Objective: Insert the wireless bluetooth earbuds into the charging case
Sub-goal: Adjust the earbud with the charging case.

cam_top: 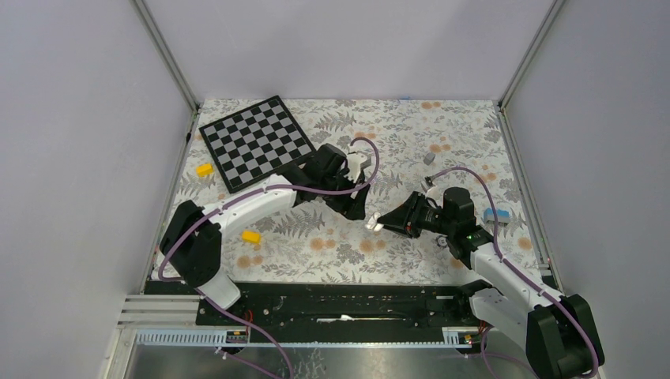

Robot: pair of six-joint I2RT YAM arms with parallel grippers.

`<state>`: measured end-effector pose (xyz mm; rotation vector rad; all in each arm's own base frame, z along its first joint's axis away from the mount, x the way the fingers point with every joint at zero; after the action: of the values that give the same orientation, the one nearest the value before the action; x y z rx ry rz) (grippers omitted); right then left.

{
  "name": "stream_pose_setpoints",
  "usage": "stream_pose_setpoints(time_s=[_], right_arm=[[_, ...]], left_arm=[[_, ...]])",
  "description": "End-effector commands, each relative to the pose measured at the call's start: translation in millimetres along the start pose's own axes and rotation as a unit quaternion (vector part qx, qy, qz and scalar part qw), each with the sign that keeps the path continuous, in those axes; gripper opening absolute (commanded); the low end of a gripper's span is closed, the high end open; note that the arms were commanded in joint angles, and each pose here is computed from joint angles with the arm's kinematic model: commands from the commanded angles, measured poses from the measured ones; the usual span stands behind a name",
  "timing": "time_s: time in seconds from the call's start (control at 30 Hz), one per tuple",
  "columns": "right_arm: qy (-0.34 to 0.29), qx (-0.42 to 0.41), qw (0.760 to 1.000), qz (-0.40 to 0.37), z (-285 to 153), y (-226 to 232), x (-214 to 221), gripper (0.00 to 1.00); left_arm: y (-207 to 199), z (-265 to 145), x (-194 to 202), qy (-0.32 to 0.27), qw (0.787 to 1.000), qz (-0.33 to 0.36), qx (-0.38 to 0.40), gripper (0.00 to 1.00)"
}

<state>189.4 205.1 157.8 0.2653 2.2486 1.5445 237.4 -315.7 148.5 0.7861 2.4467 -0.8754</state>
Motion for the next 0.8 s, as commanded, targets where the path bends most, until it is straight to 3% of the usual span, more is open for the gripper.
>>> stream_pose_setpoints(time_s=[0.0, 0.13, 0.37, 0.5, 0.67, 0.77], right_arm=[[-0.001, -0.022, 1.0, -0.02, -2.3, 15.1, -2.3, 0.0], [-0.006, -0.017, 1.0, -0.019, -1.8, 12.6, -3.5, 0.0], [-0.03, 0.003, 0.999, -0.015, 0.2, 5.3, -10.1, 0.0], [-0.046, 0.014, 0.999, -0.013, 1.4, 0.8, -14.7, 0.0], [-0.065, 0.006, 0.998, -0.021, 0.2, 1.3, -17.5, 0.0], [-0.062, 0.007, 0.998, -0.021, 1.1, -0.8, -16.9, 0.0]], left_arm=[[-2.5, -33.9, -32.6, -0.079, 0.996, -0.013, -0.037, 0.75], [1.0, -59.4, -31.6, -0.105, 0.987, -0.088, -0.084, 0.74], [-26.6, -71.1, -16.3, -0.111, 0.96, -0.252, -0.045, 0.74], [-52.9, -56.2, -11.9, -0.097, 0.945, -0.312, 0.017, 0.72], [-75.4, -42.8, -19.1, -0.107, 0.906, -0.39, 0.127, 0.59], [-72.0, -45.8, -28.4, -0.137, 0.891, -0.413, 0.129, 0.58]])
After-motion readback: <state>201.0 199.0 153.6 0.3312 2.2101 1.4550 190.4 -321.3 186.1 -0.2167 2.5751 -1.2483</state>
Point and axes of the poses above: each gripper's point midway between its finger pads, its own z axis out along the fingers, its own y axis along the line the jaws close on, x = y × z, the point moved 2 cm from there along -z, back along the fingers, and after that the axes turned 6 degrees about -z, right-handed, at the moved point
